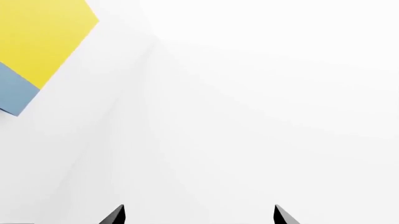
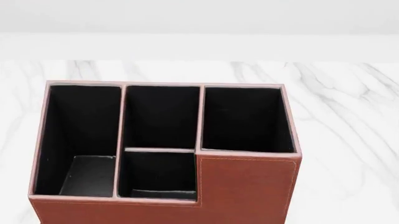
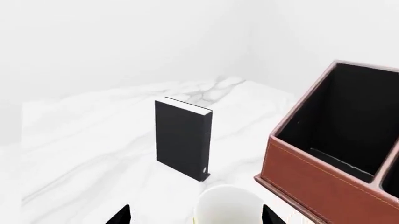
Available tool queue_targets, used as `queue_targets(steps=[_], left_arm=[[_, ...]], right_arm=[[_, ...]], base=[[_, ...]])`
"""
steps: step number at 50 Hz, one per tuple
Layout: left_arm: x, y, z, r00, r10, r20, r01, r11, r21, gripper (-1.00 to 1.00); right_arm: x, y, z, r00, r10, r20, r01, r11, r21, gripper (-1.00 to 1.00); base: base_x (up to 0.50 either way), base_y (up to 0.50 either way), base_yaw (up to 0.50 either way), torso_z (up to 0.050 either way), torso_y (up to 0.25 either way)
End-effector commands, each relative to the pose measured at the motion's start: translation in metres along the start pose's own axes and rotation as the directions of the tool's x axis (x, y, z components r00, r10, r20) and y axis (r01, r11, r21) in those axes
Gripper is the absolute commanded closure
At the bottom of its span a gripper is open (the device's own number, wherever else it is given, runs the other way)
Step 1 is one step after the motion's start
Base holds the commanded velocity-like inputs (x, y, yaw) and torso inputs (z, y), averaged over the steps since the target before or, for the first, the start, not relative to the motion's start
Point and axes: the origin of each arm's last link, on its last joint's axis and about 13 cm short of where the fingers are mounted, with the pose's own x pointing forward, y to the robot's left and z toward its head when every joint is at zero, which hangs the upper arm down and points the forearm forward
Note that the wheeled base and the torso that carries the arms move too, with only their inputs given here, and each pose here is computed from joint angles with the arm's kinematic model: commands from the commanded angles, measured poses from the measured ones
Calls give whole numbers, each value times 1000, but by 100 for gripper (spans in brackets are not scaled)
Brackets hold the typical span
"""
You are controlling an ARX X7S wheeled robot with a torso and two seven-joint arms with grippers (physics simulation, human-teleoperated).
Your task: Pick up the yellow and white mug and place it to the right of the caddy.
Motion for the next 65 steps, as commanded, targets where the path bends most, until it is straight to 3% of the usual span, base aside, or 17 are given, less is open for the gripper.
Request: queue_targets(steps=[1, 22, 65], left_arm=[[1, 1, 0, 1000, -2, -7, 2, 1000, -2, -100], [2, 1, 0, 1000, -3, -11, 3, 1000, -4, -100], [2, 1, 1, 1000, -3, -15, 3, 1000, -12, -100]], right_arm=[[1, 0, -8, 1000, 2, -23, -1, 1000, 9, -100], [3, -8, -9, 997, -73, -24, 74, 996, 42, -100], [11, -10, -38, 992, -96, -80, 107, 983, 151, -100]], base=[[0, 0, 0, 0, 0], [0, 0, 0, 0, 0], [0, 0, 0, 0, 0]])
